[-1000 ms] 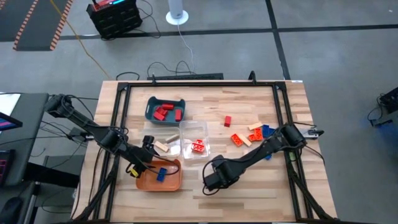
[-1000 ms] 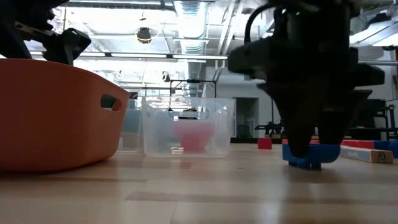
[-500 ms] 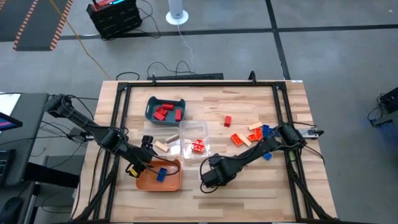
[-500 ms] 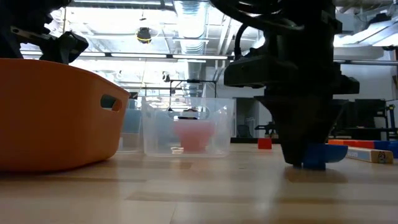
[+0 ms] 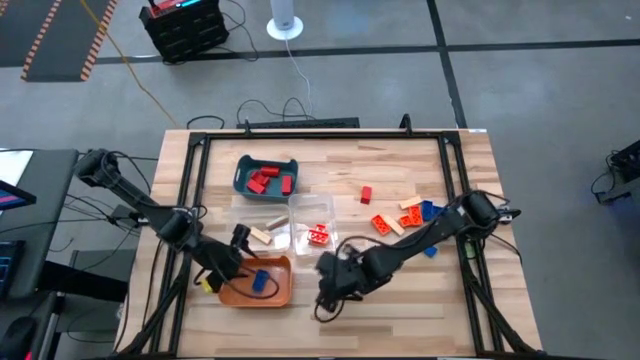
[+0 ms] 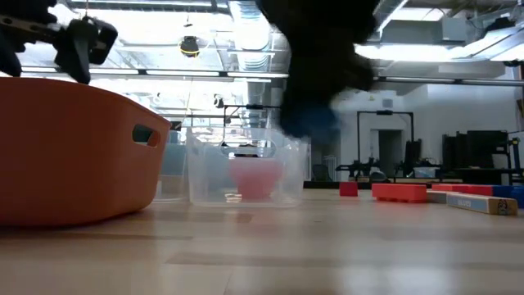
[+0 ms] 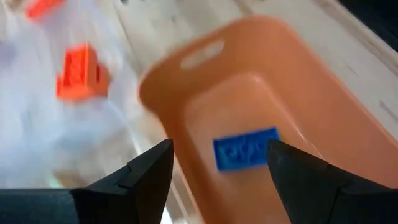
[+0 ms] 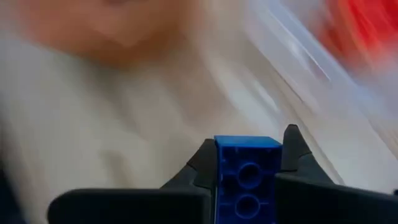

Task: Sort blocks
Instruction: Put the blue game piece into the orange bin, then put the orange game piece into the right transparent bin

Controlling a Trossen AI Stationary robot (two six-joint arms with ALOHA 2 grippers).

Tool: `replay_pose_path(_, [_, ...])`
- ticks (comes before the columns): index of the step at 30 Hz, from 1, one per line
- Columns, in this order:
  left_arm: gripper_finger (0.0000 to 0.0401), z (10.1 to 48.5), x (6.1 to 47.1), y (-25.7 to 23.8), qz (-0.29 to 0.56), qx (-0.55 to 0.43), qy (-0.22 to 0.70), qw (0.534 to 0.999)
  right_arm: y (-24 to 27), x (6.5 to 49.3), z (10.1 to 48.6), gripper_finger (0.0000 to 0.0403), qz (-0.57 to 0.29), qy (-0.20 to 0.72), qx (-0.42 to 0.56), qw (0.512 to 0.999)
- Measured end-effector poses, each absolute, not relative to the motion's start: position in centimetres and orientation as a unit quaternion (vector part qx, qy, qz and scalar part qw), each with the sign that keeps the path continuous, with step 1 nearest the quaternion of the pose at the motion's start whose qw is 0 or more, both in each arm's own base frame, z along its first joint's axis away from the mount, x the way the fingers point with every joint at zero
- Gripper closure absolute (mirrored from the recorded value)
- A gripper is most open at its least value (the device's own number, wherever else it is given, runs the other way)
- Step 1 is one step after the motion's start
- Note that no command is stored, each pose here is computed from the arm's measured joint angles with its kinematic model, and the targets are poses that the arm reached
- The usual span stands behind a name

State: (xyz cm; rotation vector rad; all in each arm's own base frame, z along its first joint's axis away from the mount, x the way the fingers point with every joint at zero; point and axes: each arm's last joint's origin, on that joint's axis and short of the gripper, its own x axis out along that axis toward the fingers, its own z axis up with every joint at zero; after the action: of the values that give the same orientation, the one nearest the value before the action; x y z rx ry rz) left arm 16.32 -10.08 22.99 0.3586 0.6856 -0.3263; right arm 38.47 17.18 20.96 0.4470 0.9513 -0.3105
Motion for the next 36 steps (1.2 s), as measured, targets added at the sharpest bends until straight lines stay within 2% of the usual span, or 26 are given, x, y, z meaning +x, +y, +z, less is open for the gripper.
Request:
replay_pose_path(4, [0.0151,22.4,16.4,-10.1,-0.131,0.218,0.304,0.918,17.3,41.1,23.4,0.0352,-0.039,0.328,0.161,0.93])
replay_pose_path(8, [0.0151,22.1,16.5,-9.6,-0.088,0.244,0.306,0.916,15.9,43.4,23.6,0.0352,-0.003,0.256,0.121,0.959])
replay_pose_path(11, [0.0151,22.4,16.3,-9.5,-0.088,0.243,0.299,0.918,14.7,44.9,22.4,0.0351,0.014,0.232,0.104,0.967])
replay_pose_path(15, [0.0151,23.1,15.7,-9.1,-0.078,0.237,0.284,0.926,13.7,45.8,21.0,0.0349,0.032,0.238,0.11,0.965])
replay_pose_path(18, [0.0151,23.7,15.2,-8.6,-0.071,0.229,0.273,0.932,13.4,46.0,20.6,0.0329,0.049,0.246,0.112,0.962])
replay_pose_path(23, [0.0151,24.6,14.5,-8.0,-0.064,0.216,0.25,0.942,13.6,46.1,21.3,0.0254,0.064,0.225,0.107,0.966])
replay_pose_path(29, [0.0151,24.9,14.3,-7.7,-0.06,0.217,0.241,0.944,13.0,45.6,21.4,0.0169,0.054,0.26,0.104,0.959])
replay_pose_path(32, [0.0151,24.9,14.4,-7.6,-0.057,0.219,0.244,0.943,12.1,43.8,22.7,0.0157,0.014,0.324,0.108,0.94])
replay_pose_path(36, [0.0151,24.9,14.5,-7.4,-0.054,0.226,0.244,0.942,11.4,40.2,23.9,0.0158,-0.119,0.412,0.073,0.9])
